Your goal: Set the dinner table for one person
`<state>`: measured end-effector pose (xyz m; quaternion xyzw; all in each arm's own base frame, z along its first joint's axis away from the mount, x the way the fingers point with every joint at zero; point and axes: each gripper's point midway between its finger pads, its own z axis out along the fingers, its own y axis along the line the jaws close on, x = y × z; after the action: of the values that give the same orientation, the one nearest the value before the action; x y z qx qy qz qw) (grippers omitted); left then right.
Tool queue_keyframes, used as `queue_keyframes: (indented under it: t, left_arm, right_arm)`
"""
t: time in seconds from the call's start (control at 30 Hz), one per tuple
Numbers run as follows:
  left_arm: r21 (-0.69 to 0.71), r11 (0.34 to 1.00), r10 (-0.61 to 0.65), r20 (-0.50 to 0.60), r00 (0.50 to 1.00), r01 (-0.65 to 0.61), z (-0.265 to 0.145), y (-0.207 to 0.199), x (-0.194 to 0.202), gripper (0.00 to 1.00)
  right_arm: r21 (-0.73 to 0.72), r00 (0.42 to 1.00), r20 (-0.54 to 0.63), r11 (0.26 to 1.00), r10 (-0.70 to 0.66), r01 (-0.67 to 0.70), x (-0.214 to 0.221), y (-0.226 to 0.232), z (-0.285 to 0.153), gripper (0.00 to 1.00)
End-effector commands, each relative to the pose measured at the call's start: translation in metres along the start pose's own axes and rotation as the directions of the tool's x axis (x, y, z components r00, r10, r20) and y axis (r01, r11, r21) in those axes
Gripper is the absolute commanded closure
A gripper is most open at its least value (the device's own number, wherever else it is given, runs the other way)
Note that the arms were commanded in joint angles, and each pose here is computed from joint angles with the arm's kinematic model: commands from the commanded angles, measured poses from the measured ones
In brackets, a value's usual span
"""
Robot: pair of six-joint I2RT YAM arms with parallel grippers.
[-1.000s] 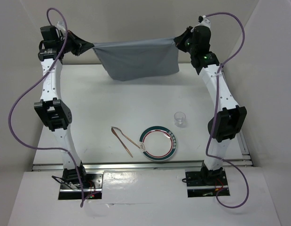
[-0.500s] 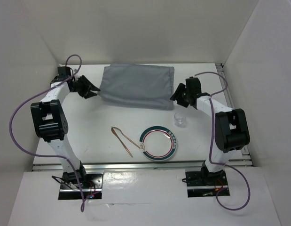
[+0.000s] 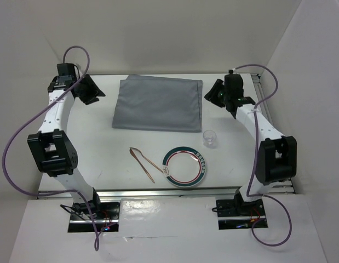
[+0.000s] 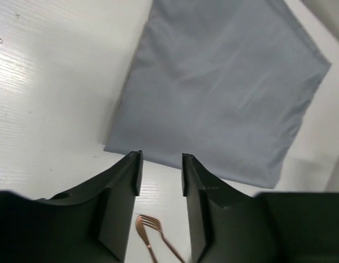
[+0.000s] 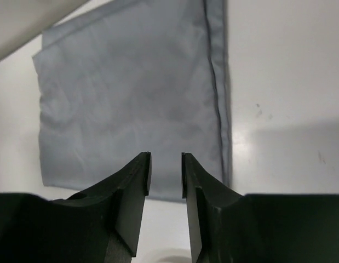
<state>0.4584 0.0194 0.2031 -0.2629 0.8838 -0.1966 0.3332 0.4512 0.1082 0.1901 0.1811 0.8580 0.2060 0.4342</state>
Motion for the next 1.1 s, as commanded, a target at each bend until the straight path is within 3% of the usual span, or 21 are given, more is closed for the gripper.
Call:
queue_keyframes:
  t: [0.0, 0.1, 0.2, 0.23, 0.33, 0.37, 0.63, 0.97, 1.07]
  left_arm:
    - [-0.139, 0.988, 0.069, -0.044, 0.997, -0.074, 0.018, 0.017, 0.020, 0.51]
    - [-0.155, 0.983, 0.081, -0.109, 0.991, -0.098, 0.048, 0.015, 0.033, 0.53]
    - [-0.228, 0.966, 0.094, -0.141, 0.986, -0.124, 0.065, 0.015, 0.039, 0.44]
    - [-0.252, 0.959, 0.088, -0.180, 0.980, -0.132, 0.077, 0.023, 0.050, 0.39]
    - [-0.261, 0.956, 0.079, -0.207, 0.975, -0.132, 0.090, 0.028, 0.063, 0.37]
    - [-0.271, 0.953, 0.071, -0.227, 0.971, -0.133, 0.096, 0.034, 0.070, 0.37]
    - [-0.336, 0.939, -0.020, -0.269, 0.963, -0.074, 0.121, 0.066, 0.106, 0.41]
    - [-0.396, 0.918, -0.096, -0.295, 0.951, -0.030, 0.123, 0.088, 0.136, 0.47]
    - [-0.418, 0.908, -0.110, -0.303, 0.947, -0.028, 0.119, 0.095, 0.145, 0.50]
  right_arm:
    - [0.017, 0.996, -0.059, 0.998, -0.062, 0.063, 0.000, -0.002, 0.026, 0.62]
    - [0.011, 0.990, -0.115, 0.997, -0.080, 0.081, 0.005, -0.002, 0.056, 0.76]
    - [0.026, 0.977, -0.193, 0.994, -0.095, 0.102, 0.016, -0.009, 0.082, 0.77]
    - [0.047, 0.970, -0.229, 0.994, -0.087, 0.100, 0.023, -0.015, 0.090, 0.66]
    - [0.060, 0.954, -0.286, 0.991, -0.095, 0.117, 0.044, -0.028, 0.096, 0.38]
    - [0.067, 0.950, -0.299, 0.991, -0.092, 0.117, 0.050, -0.032, 0.096, 0.33]
    - [0.061, 0.915, -0.397, 0.992, -0.075, 0.108, 0.094, -0.052, 0.105, 0.28]
    - [0.059, 0.876, -0.480, 0.995, -0.047, 0.086, 0.138, -0.073, 0.105, 0.45]
    - [0.068, 0.869, -0.494, 0.994, -0.041, 0.086, 0.147, -0.079, 0.103, 0.68]
